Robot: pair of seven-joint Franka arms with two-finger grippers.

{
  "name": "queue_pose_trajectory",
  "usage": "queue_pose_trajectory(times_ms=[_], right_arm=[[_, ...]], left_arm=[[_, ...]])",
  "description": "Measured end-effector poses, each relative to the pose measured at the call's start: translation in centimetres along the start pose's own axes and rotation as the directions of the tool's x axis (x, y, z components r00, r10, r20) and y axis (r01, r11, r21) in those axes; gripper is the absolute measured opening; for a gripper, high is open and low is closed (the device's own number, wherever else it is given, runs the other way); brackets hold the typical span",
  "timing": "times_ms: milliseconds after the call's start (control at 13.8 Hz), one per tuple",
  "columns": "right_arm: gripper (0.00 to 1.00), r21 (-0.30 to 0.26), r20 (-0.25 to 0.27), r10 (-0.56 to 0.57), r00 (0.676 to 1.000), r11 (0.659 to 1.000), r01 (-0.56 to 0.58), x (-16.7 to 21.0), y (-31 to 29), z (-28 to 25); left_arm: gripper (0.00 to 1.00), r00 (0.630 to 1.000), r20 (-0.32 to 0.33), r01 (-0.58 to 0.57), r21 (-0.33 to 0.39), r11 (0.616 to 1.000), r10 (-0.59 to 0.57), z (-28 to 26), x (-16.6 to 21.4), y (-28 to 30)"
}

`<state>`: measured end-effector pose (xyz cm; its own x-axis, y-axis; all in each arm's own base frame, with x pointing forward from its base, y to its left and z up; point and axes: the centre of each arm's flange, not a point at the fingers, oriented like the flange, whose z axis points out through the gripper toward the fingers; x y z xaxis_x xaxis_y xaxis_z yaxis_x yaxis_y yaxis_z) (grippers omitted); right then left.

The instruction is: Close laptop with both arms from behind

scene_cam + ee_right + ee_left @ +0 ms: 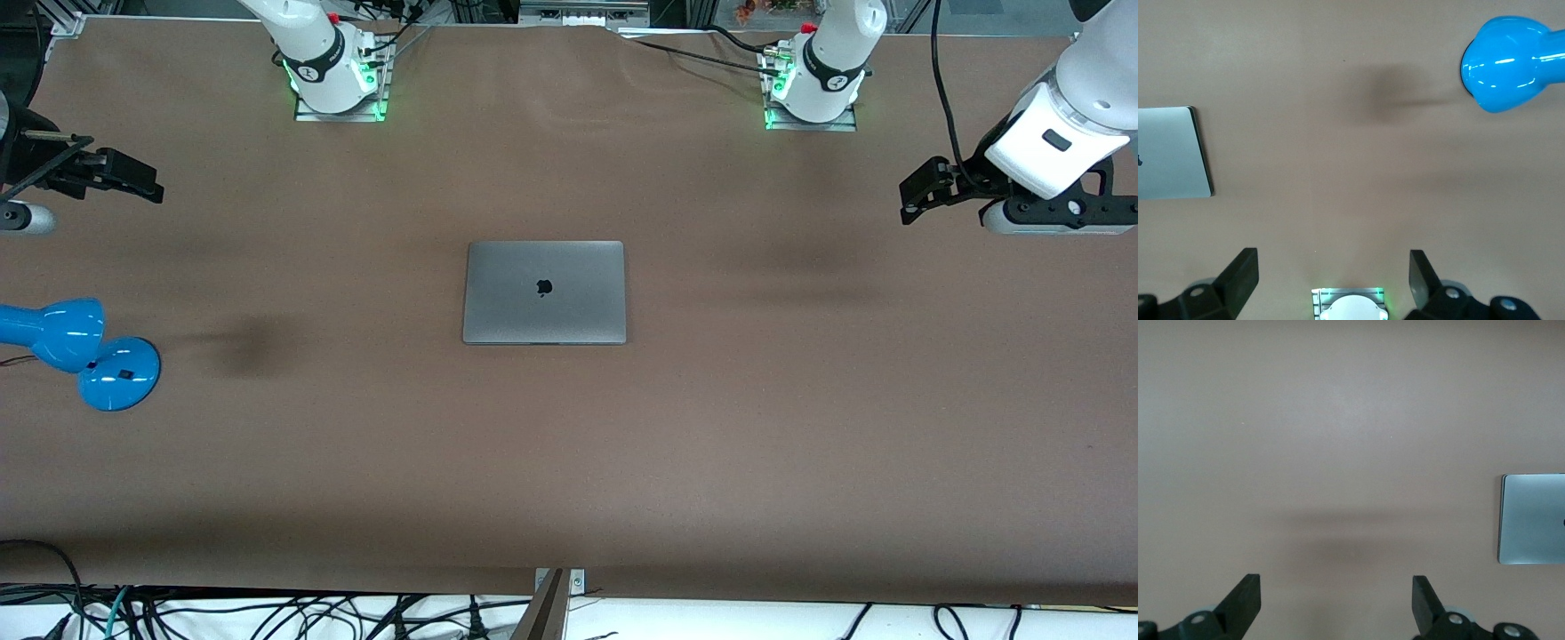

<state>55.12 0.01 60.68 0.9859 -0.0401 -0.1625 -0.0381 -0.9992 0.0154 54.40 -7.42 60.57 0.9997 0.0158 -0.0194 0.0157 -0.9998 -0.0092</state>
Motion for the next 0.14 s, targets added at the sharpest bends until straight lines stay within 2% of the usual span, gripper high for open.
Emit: queue_pose_trajectory(times_ms=[145], right_arm=[[1.0,0.0,0.0,0.0,1.0,1.0,0.0,0.0,0.0,0.0]], left_arm=[[1.0,1.0,0.003,0.0,0.003,1.0,0.0,0.07,0.07,-0.03]])
